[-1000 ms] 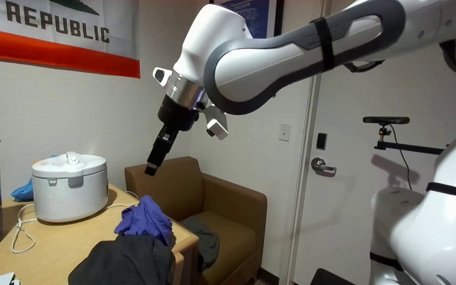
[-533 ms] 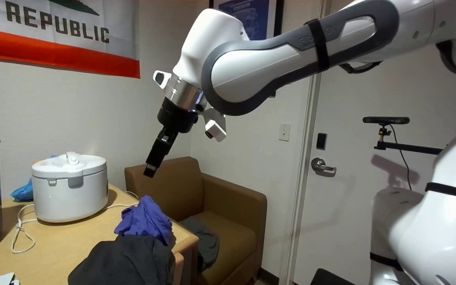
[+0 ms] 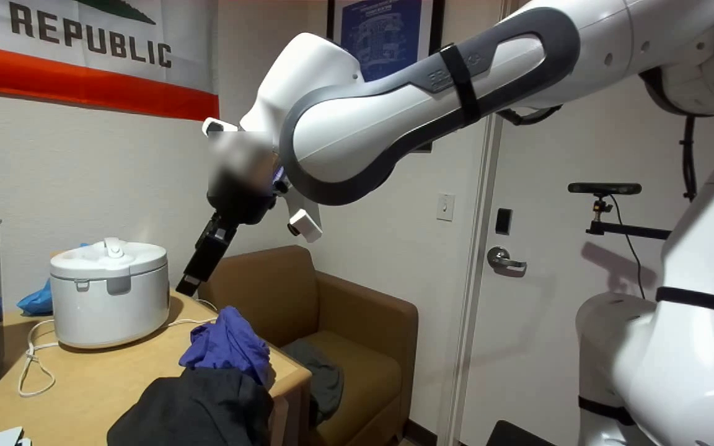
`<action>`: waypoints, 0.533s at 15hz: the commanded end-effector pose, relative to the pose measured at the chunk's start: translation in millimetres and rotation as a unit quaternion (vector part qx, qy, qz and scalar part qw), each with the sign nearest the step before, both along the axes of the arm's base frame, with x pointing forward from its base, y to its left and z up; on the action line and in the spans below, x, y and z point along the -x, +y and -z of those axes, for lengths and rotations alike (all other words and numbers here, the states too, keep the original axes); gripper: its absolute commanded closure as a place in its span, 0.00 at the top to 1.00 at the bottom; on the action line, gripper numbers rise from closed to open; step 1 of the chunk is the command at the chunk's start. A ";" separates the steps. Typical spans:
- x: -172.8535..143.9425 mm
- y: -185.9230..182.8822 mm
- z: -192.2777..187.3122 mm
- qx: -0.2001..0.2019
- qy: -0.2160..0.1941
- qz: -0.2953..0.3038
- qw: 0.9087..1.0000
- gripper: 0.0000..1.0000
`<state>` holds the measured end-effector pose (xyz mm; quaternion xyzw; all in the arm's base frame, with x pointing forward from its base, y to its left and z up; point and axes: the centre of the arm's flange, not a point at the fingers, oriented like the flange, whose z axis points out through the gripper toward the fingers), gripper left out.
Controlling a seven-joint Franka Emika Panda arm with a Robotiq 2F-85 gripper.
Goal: Remove the clothing from the backrest of the chair and place them on the table
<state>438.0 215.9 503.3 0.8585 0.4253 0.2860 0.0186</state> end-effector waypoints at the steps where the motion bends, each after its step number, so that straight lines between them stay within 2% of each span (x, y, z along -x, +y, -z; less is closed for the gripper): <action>1: -21.6 8.1 9.8 0.001 -0.005 -0.031 1.000 1.00; 4: -35.1 5.5 26.6 0.011 -0.007 -0.028 1.000 1.00; 8: -51.6 0.8 55.4 0.016 0.022 -0.030 0.999 1.00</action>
